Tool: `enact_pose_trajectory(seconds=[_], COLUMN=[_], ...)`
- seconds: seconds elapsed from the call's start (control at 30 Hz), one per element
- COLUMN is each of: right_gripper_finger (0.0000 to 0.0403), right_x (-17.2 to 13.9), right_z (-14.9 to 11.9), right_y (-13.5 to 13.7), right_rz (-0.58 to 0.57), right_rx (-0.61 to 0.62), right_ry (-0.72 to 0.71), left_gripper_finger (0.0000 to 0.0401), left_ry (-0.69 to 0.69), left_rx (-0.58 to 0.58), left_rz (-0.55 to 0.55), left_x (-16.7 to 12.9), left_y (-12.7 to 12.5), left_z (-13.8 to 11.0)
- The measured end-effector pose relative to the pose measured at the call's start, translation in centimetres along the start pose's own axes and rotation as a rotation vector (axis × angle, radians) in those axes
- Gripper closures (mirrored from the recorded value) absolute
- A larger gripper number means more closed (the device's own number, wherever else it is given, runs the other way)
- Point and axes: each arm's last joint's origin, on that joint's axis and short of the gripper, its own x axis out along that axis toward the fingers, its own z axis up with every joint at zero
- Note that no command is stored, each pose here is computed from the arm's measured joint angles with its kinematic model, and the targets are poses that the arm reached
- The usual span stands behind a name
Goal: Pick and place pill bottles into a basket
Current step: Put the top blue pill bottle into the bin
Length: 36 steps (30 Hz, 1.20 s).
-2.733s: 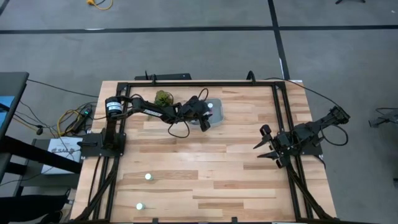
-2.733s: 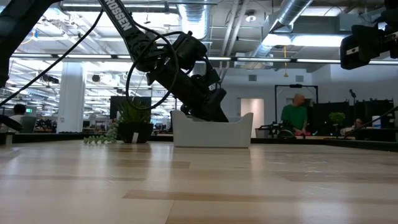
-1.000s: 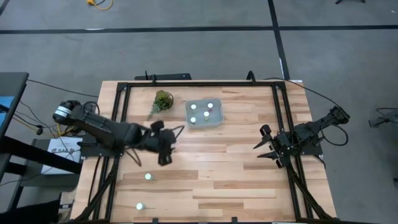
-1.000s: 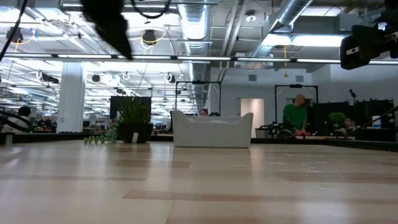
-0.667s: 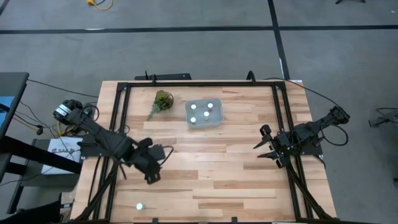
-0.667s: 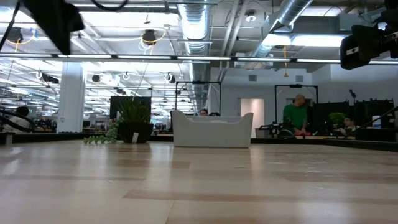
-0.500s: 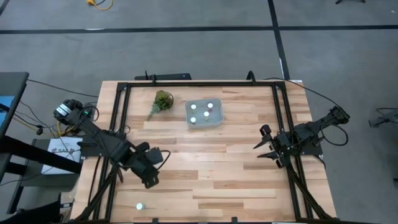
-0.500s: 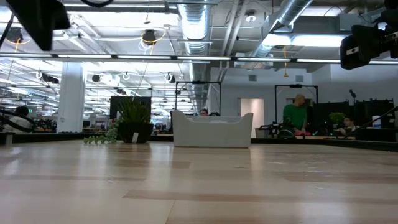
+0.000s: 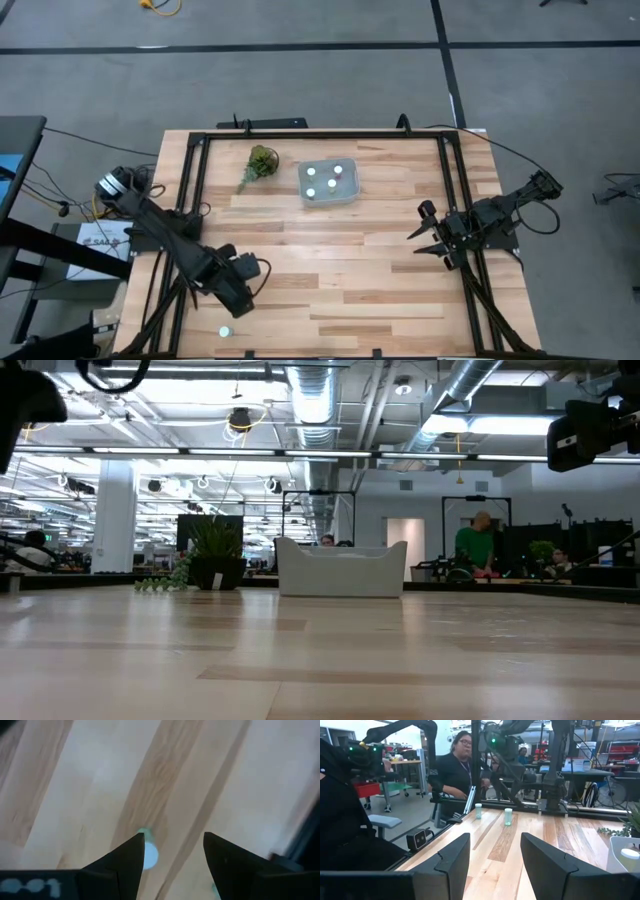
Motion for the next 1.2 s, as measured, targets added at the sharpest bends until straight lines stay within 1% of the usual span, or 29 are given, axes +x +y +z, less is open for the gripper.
enact_pose_trajectory(seconds=[0.2, 0.47, 0.9, 1.2], right_gripper_finger=[0.0235, 0.0235, 0.0235, 0.0235], right_x=[0.0, 0.0, 0.0, 0.0], right_z=[0.0, 0.0, 0.0, 0.0], right_y=[0.0, 0.0, 0.0, 0.0], right_rz=[0.0, 0.0, 0.0, 0.0], right_rx=[0.0, 0.0, 0.0, 0.0], right_ry=[0.0, -0.001, 0.0, 0.0], left_gripper_finger=[0.0209, 0.0209, 0.0209, 0.0209], left_ry=[0.059, 0.068, 0.038, 0.096], left_rx=[-0.027, -0.075, -0.084, -0.049], left_rz=[0.075, 0.132, 0.13, 0.199], left_x=[1.1, 1.2, 1.2, 3.3], left_y=[-0.1, 0.3, 0.2, -0.3], left_z=[-0.7, -1.0, -0.9, -1.3])
